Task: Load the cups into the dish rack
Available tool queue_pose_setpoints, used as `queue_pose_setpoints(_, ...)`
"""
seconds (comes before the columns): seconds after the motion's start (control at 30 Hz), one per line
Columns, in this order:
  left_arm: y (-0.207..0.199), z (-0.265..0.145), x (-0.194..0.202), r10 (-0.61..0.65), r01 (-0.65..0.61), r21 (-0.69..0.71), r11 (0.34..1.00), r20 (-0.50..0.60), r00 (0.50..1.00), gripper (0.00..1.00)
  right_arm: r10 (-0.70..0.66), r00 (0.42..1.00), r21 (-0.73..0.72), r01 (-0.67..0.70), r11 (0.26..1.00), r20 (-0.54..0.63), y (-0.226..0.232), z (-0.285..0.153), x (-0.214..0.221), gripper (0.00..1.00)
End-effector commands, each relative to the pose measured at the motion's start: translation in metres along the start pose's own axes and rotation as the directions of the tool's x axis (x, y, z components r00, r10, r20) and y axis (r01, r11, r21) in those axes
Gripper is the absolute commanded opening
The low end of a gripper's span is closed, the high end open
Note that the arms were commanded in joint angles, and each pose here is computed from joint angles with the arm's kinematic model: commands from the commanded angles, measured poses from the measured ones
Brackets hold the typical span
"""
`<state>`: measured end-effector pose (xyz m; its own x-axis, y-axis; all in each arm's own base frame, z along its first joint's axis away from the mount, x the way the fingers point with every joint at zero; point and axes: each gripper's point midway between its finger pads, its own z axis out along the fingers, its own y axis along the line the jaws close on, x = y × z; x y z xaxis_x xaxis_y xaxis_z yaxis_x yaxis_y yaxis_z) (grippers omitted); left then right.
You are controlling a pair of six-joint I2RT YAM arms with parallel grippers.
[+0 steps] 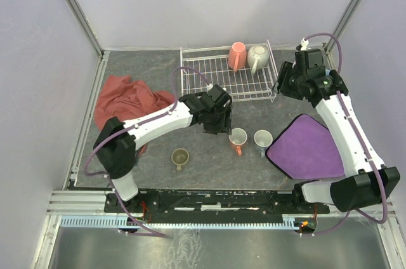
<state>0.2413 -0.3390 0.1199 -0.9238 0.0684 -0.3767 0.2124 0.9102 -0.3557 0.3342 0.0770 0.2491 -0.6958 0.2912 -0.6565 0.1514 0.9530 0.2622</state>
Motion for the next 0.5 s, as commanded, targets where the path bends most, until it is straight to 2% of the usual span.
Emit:
queue_pose_setpoints(0.0, -0.019, 0.003, -0.021, -0.063, 0.062, 0.013, 0.998, 0.069, 0.996, 0.64, 0.004, 0.999, -0.051, -0.002, 0.999, 0.037, 0.004, -0.007, -0.005, 0.60)
queue_pose_setpoints(0.47, -0.019, 0.027, -0.017, -0.057, 0.057, -0.002, 0.998, 0.042, 0.997, 0.60, 0.027, 0.999, -0.070, -0.025, 0.997, 0.038, 0.005, -0.004, -0.006, 0.60)
